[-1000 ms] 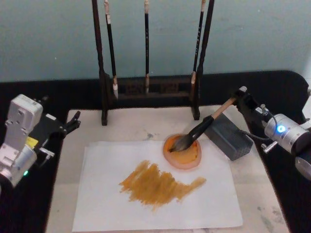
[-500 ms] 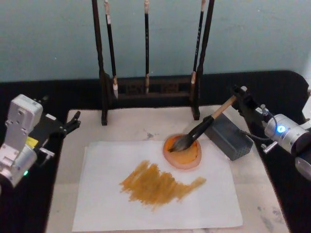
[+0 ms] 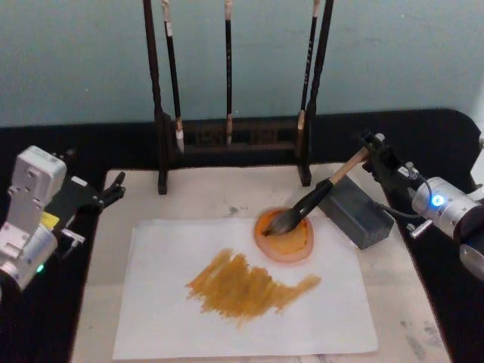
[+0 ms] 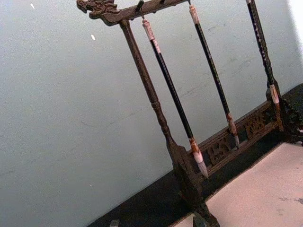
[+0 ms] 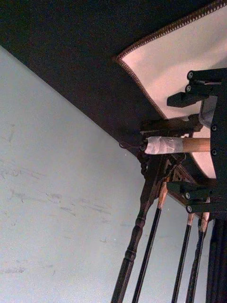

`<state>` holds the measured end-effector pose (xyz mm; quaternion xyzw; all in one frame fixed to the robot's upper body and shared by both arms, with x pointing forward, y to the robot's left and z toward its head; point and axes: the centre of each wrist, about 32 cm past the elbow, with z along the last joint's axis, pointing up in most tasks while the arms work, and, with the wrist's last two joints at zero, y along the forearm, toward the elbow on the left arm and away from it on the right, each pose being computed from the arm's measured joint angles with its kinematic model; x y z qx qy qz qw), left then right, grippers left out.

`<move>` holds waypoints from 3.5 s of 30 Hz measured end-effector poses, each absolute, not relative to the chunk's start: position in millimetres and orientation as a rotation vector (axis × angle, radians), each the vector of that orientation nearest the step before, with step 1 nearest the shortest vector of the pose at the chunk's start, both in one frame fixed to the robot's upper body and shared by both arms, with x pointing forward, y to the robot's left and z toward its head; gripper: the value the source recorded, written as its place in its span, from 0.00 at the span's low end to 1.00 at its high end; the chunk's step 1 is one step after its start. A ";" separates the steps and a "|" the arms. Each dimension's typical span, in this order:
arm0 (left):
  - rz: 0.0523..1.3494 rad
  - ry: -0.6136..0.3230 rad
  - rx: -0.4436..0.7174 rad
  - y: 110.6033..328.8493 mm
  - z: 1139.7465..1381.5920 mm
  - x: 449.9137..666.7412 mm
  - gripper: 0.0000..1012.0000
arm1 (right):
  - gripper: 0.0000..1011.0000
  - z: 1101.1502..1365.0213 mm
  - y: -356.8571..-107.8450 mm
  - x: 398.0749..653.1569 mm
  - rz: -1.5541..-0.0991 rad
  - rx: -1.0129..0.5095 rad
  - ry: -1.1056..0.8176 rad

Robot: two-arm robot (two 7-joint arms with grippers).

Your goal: Pick up the brush from the inkstone, write on the paper, then place the brush back to its original position.

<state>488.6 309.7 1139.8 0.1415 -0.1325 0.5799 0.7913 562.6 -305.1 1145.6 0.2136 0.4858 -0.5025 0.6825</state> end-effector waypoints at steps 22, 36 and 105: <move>1.248 -0.285 0.304 309.7 1139.8 488.6 1.00 | 0.99 1164.2 -303.0 514.0 -1.219 0.374 0.663; 1.248 -0.285 0.304 309.7 1139.8 488.6 1.00 | 0.99 1139.1 -272.3 480.5 -1.166 0.068 -0.048; 1.248 -0.285 0.304 309.7 1139.8 488.6 1.00 | 0.99 1117.9 -264.0 475.4 -1.125 -0.076 -0.138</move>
